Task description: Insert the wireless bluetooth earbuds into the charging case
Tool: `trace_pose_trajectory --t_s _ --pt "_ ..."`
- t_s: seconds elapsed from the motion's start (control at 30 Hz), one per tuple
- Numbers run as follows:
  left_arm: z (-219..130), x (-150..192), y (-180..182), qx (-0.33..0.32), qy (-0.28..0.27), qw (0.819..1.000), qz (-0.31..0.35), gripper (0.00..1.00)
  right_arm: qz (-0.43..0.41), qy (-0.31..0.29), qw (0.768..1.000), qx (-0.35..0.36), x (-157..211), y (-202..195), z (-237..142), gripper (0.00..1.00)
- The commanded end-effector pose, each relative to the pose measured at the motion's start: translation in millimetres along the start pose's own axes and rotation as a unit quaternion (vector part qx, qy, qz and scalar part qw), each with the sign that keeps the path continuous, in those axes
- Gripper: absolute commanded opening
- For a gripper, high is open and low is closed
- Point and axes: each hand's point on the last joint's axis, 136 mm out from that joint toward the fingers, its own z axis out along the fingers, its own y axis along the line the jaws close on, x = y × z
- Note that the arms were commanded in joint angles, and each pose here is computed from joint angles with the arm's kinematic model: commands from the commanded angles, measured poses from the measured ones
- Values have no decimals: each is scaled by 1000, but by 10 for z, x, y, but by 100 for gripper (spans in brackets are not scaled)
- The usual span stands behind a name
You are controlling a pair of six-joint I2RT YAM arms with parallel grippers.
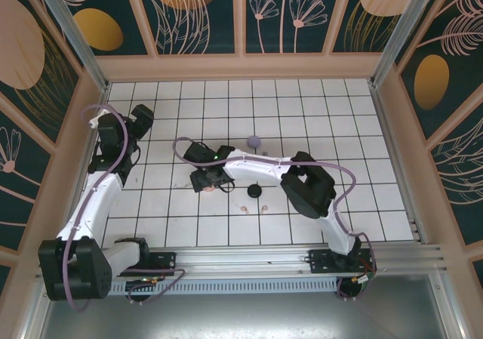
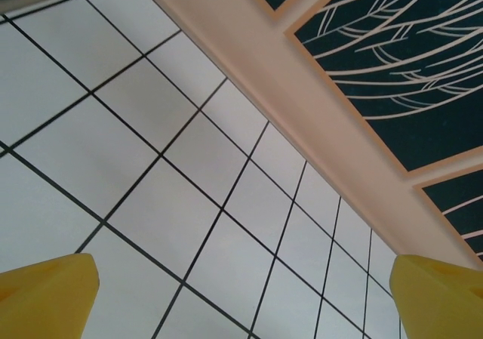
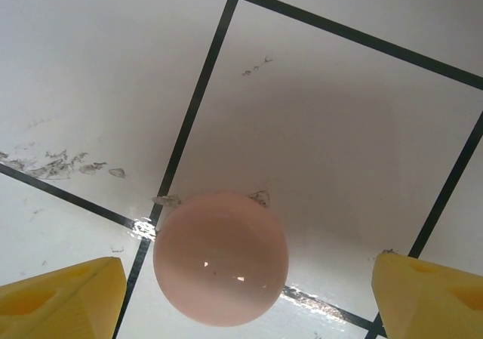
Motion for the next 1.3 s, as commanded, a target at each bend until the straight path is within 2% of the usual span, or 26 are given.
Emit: trace_pose_trajectory --t_s 0.0,0.63,0.77,1.27 --pt "-116 -90 -26 1 -21 1000 4 99 -19 15 1000 15 34 -10 45 83" --pt "-129 -44 -33 7 -12 1000 11 99 -48 39 998 25 135 104 247 70" --pt "-131 -46 -35 7 -12 1000 12 99 -47 46 997 30 198 135 286 70" --pt "-111 -4 -6 7 -7 1000 11 99 20 50 997 61 270 29 406 70"
